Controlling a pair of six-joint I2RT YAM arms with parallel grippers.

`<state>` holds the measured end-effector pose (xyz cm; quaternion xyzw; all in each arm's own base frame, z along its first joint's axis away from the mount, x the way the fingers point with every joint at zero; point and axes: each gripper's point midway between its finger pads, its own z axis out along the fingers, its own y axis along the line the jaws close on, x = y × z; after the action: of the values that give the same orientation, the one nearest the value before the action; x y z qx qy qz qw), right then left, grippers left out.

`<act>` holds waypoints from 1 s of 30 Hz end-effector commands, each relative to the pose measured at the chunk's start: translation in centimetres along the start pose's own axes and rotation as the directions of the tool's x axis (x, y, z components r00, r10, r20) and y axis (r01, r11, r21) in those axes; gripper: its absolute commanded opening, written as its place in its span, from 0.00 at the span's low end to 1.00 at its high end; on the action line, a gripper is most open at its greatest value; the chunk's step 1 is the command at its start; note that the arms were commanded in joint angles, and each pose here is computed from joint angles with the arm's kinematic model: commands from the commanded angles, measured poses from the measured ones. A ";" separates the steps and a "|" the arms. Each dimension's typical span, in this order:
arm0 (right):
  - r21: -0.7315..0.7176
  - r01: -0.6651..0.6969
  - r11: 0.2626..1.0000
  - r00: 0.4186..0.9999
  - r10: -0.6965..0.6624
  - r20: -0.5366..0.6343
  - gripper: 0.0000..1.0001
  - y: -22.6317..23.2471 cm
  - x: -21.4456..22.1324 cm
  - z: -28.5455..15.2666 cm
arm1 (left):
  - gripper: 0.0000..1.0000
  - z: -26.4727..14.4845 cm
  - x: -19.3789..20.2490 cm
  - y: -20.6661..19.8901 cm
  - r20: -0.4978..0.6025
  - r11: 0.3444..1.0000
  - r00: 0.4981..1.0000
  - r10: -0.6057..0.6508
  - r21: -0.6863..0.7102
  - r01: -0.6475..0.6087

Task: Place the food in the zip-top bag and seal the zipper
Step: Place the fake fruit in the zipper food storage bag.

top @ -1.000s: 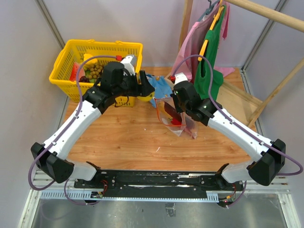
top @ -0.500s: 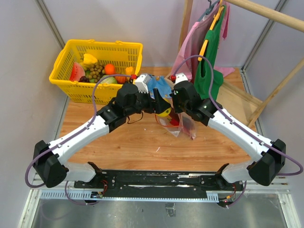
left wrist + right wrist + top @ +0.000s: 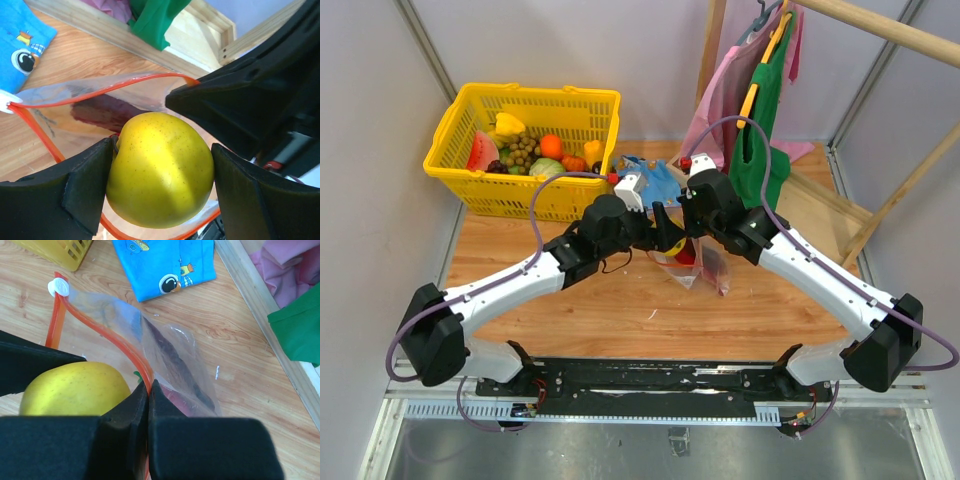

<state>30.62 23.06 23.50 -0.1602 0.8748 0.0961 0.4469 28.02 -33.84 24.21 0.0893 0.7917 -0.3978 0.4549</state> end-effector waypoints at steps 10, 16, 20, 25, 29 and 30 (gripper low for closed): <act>-0.017 -0.043 0.999 0.997 0.043 0.061 0.00 0.0 -1.7 -0.8 | 0.82 0.9 0.8 0.6 -0.003 0.999 1.000 0.028 -0.028 -0.028; -0.014 -0.043 0.999 0.997 0.044 0.061 0.01 -0.2 -1.6 -0.8 | 0.92 0.4 0.0 -0.1 0.002 0.999 0.999 0.033 -0.015 -0.033; -0.017 -0.044 0.999 0.997 0.044 0.059 0.01 -0.1 -1.6 -0.8 | 0.93 -0.1 -0.6 -0.7 0.008 1.000 1.000 0.029 -0.007 -0.029; -0.018 -0.042 0.999 0.997 0.043 0.057 0.01 -0.1 -1.5 -0.9 | 0.93 -1.4 -1.9 -1.1 0.027 1.000 0.999 0.022 -0.021 -0.022; -0.019 -0.046 0.999 0.997 0.047 0.058 0.01 -0.1 -1.5 -0.9 | 0.92 -2.7 -2.5 -0.3 0.025 0.996 0.999 0.026 -0.090 -0.024; -0.019 -0.046 0.999 0.997 0.047 0.057 0.01 -0.1 -1.4 -0.9 | 0.92 -3.0 -2.7 0.0 0.028 0.994 0.999 0.027 -0.109 -0.024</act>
<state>30.65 23.29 23.69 -0.1572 0.8734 0.1034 0.4492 27.80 -32.65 24.58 0.0843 0.8071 -0.3672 0.4546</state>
